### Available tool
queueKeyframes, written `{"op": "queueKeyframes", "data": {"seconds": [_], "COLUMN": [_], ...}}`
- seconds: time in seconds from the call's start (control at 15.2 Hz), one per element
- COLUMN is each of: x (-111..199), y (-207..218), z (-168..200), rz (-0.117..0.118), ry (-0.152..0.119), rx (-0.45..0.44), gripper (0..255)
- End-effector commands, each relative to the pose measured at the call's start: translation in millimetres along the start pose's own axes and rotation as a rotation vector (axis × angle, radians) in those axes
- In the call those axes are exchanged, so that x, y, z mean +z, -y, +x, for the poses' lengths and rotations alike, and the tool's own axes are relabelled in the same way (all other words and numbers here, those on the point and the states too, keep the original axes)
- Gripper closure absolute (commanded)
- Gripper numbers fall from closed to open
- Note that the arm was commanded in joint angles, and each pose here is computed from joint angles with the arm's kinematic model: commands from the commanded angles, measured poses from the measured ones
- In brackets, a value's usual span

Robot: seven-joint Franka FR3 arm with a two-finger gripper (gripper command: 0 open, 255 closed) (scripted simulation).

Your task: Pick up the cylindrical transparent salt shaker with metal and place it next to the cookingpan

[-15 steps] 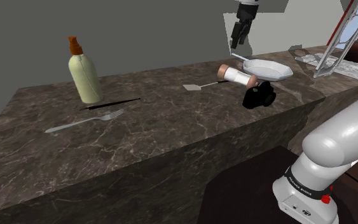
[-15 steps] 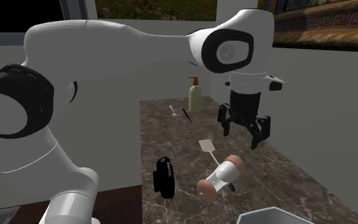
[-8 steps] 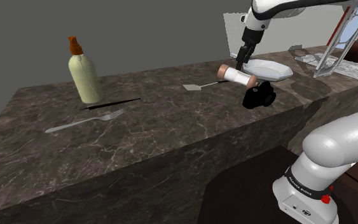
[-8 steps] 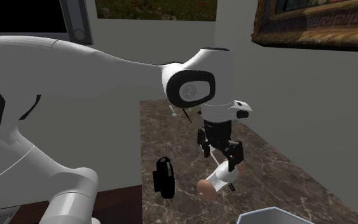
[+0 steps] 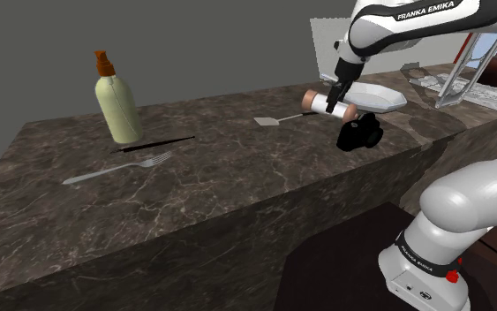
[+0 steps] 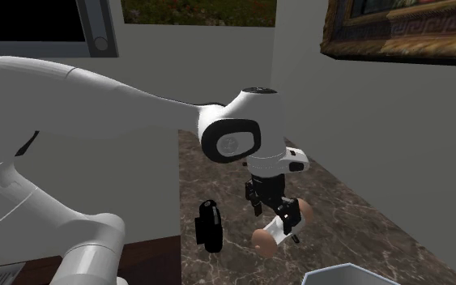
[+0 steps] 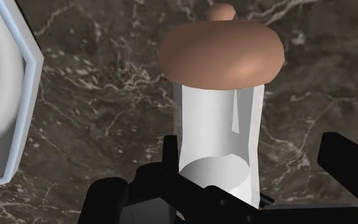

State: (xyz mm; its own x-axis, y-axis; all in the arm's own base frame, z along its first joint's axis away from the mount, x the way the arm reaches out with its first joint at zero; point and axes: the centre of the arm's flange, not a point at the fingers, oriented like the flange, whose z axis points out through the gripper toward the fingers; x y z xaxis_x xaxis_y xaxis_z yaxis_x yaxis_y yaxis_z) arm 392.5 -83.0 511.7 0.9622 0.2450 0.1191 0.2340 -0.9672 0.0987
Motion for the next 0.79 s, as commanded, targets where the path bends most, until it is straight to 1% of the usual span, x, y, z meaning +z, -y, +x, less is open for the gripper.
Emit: {"op": "queueKeyframes", "data": {"seconds": [0.0,0.53,0.59,0.73], "x": [17.0,17.0,18.9,18.7], "y": [2.5,2.5,1.4,1.5], "z": [-0.3,-0.3,-0.4,0.3], "rz": [0.006,0.006,0.006,0.006], "ry": [0.010,0.010,0.010,0.010], "rx": [-0.002,-0.002,-0.002,-0.002], "gripper": [0,0,255,255]}}
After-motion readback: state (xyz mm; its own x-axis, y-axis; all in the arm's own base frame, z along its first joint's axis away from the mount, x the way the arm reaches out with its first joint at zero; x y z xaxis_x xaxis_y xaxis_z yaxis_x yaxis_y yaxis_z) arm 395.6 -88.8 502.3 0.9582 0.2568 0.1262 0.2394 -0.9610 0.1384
